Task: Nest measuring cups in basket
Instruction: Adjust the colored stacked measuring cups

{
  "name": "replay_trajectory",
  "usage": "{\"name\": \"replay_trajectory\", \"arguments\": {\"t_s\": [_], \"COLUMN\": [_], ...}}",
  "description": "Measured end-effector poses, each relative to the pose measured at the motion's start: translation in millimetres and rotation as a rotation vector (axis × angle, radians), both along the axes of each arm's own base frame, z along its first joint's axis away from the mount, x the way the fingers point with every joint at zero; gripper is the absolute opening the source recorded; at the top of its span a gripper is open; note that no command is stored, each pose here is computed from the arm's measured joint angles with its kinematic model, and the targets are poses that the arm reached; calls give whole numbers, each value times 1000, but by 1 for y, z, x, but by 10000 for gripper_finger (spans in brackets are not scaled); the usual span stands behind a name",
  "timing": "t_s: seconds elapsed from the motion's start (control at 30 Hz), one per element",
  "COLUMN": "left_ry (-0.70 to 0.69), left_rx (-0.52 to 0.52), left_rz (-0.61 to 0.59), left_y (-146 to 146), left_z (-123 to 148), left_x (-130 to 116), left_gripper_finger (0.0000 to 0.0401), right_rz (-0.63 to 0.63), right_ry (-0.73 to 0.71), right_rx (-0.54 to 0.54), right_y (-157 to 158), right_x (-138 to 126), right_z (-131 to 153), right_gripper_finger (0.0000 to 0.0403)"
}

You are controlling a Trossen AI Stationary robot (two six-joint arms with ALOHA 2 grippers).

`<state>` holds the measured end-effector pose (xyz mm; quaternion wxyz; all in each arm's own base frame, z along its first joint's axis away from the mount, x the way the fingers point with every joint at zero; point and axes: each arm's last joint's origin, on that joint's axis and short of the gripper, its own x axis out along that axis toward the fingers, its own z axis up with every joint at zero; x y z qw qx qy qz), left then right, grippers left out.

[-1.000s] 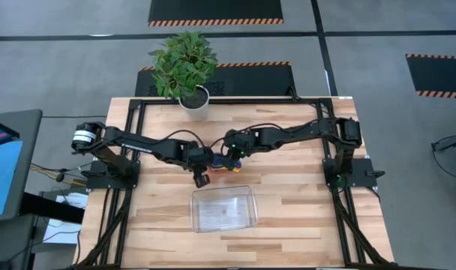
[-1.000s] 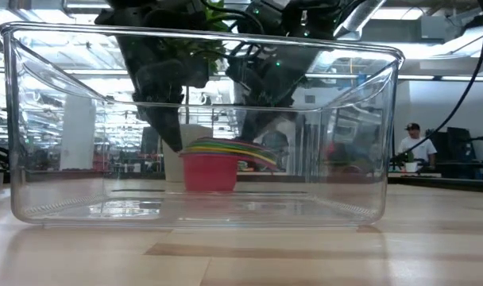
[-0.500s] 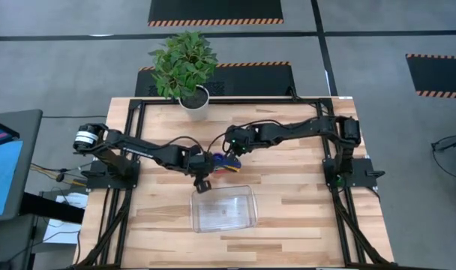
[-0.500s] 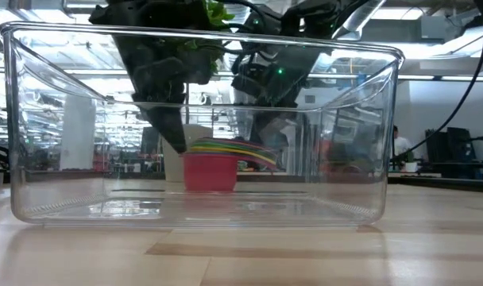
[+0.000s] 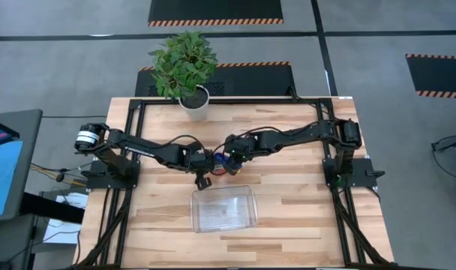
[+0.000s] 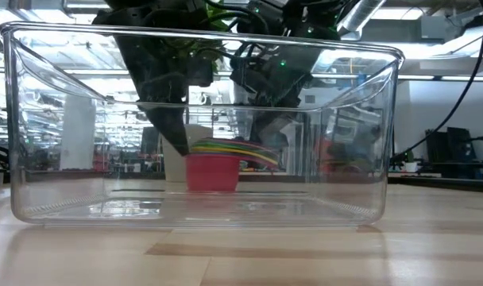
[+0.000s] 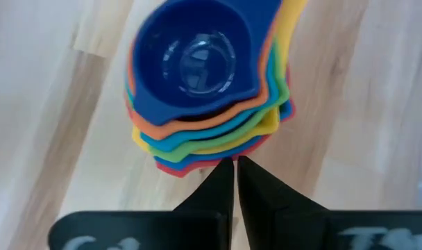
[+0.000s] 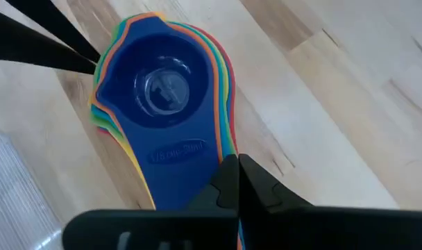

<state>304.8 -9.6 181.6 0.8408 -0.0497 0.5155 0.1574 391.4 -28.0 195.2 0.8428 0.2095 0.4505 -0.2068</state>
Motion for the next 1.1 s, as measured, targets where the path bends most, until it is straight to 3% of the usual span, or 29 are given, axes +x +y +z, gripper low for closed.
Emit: {"name": "replay_trajectory", "arguments": {"t_s": [0.17, 0.4, 0.8, 1.1], "left_ry": [-1, 6, 8, 2], "left_rx": [18, -96, -1, 38], "left_rz": [19, -4, -9, 6], "left_y": [3, -9, -12, 2], "left_z": [0, -1, -1, 0], "left_x": [0, -1, -1, 1], "left_gripper_finger": [11, 11, 11, 11], "right_rz": [-6, -55, -25, 2], "right_ry": [-4, 22, 58, 26], "right_rx": [15, -30, 19, 52], "right_y": [10, 0, 0, 6], "right_x": [0, -3, 6, 7], "right_z": [0, 0, -26, -20], "right_gripper_finger": [28, 18, 31, 12]}}
